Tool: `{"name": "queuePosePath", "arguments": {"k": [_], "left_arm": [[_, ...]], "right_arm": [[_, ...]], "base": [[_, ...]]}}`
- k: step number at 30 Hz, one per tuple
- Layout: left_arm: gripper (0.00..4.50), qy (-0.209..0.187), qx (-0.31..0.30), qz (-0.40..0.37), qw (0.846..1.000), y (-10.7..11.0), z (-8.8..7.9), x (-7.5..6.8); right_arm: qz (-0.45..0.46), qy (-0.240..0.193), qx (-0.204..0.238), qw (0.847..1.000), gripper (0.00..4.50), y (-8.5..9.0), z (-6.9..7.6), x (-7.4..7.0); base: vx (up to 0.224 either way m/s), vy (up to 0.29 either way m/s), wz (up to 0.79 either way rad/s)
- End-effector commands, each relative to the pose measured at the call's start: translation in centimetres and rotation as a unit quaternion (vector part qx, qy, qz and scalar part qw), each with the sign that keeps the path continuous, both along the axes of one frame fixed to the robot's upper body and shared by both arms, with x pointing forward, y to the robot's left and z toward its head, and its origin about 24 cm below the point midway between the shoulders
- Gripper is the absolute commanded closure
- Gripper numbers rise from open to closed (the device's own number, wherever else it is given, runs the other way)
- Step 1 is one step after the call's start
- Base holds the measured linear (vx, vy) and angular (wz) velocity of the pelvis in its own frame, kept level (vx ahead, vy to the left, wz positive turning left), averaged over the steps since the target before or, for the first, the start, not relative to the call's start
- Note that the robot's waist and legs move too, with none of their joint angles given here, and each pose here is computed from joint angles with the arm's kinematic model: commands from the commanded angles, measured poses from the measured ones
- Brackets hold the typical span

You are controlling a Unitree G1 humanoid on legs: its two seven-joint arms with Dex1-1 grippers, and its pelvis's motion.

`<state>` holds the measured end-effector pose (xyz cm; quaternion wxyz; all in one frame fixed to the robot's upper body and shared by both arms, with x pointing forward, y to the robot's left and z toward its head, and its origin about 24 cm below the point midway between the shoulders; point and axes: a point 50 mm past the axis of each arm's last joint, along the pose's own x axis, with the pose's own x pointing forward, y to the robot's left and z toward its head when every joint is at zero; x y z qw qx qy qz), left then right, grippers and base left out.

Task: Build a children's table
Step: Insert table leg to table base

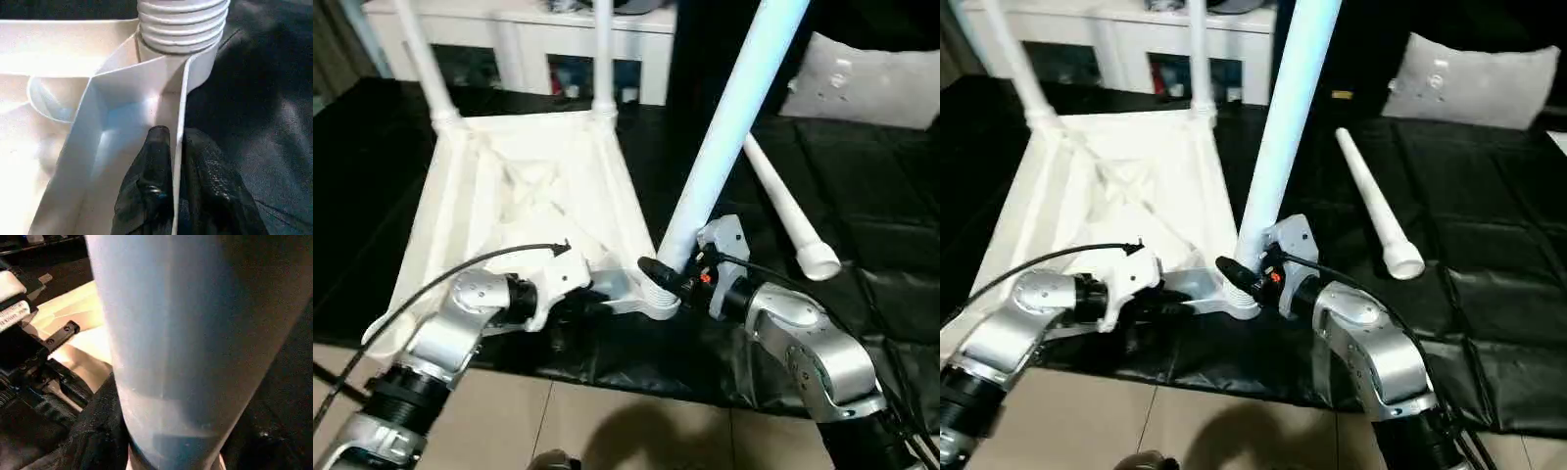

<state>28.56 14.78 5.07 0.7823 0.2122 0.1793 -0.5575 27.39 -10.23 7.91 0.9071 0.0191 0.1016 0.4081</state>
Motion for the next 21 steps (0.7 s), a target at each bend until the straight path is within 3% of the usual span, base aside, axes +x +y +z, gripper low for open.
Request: {"name": "queuePosePath", "arguments": {"k": [1,8,14,21], "left_arm": [[3.94,-0.003,0.025,0.018,1.000,0.7,-0.3,0.4],[4.43,0.017,0.042,0.008,0.999,0.9,-0.8,0.3],[4.50,0.022,0.065,-0.008,0.998,1.0,-1.1,0.3],[4.50,0.024,0.092,-0.049,0.994,1.2,-1.2,0.2]], "right_arm": [[-0.003,-0.017,0.006,1.000,2.60,-0.2,0.6,0.3],[-0.007,-0.028,0.001,1.000,2.60,-0.2,0.6,0.4],[-0.005,-0.028,-0.011,1.000,2.60,-0.1,0.3,0.7],[0.013,0.004,-0.047,0.999,2.60,0.1,-0.4,1.2]], "base": [[0.000,0.000,0.00],[0.000,0.000,0.00],[0.000,0.000,0.00],[0.000,0.000,0.00]]}}
